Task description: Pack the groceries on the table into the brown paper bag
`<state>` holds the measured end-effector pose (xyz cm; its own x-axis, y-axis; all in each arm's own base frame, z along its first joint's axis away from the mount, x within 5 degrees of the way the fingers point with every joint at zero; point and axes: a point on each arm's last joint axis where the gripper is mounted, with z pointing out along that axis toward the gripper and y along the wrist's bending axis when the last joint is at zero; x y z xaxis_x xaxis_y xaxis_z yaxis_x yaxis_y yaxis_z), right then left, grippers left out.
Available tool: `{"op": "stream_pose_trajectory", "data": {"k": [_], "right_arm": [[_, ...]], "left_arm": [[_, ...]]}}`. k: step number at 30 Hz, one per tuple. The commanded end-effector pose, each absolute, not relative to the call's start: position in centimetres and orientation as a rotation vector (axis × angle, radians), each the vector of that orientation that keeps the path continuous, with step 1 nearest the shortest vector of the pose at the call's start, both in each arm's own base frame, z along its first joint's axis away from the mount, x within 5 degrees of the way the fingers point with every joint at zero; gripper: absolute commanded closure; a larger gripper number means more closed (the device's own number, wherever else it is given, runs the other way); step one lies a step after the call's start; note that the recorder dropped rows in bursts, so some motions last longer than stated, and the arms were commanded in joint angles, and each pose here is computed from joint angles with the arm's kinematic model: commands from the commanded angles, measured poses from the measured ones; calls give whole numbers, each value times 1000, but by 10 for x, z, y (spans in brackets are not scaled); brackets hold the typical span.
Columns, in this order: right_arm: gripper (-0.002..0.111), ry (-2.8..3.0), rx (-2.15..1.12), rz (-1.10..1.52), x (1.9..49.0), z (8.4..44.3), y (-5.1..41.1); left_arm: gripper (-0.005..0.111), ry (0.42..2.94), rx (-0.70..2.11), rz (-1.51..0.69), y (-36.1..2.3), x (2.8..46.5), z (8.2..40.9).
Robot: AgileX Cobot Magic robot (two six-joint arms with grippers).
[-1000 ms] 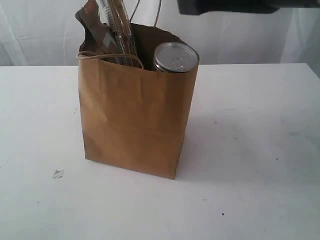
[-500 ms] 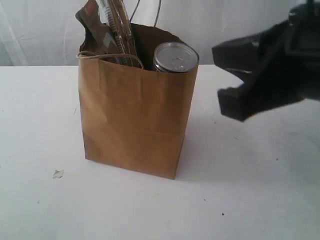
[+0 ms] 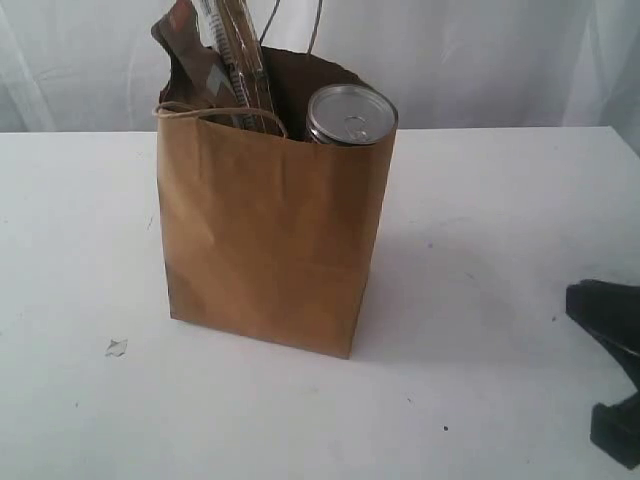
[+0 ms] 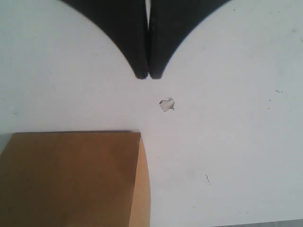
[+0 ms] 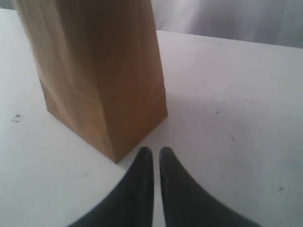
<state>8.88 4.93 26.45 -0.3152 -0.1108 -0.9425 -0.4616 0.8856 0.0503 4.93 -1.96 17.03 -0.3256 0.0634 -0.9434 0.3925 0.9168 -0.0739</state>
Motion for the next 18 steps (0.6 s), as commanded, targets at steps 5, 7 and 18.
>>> {"op": "stream_pose_trajectory", "data": {"k": [5, 7, 18], "right_arm": [[103, 1804, -214, 282, 74, 228, 24], [103, 1789, -178, 258, 71, 223, 20], [103, 1773, -108, 206, 62, 195, 12]], "left_arm": [[106, 1890, 330, -348, -19, 49, 169], [106, 1890, 330, -348, -19, 49, 169], [106, 1890, 330, -348, -19, 49, 169]]}}
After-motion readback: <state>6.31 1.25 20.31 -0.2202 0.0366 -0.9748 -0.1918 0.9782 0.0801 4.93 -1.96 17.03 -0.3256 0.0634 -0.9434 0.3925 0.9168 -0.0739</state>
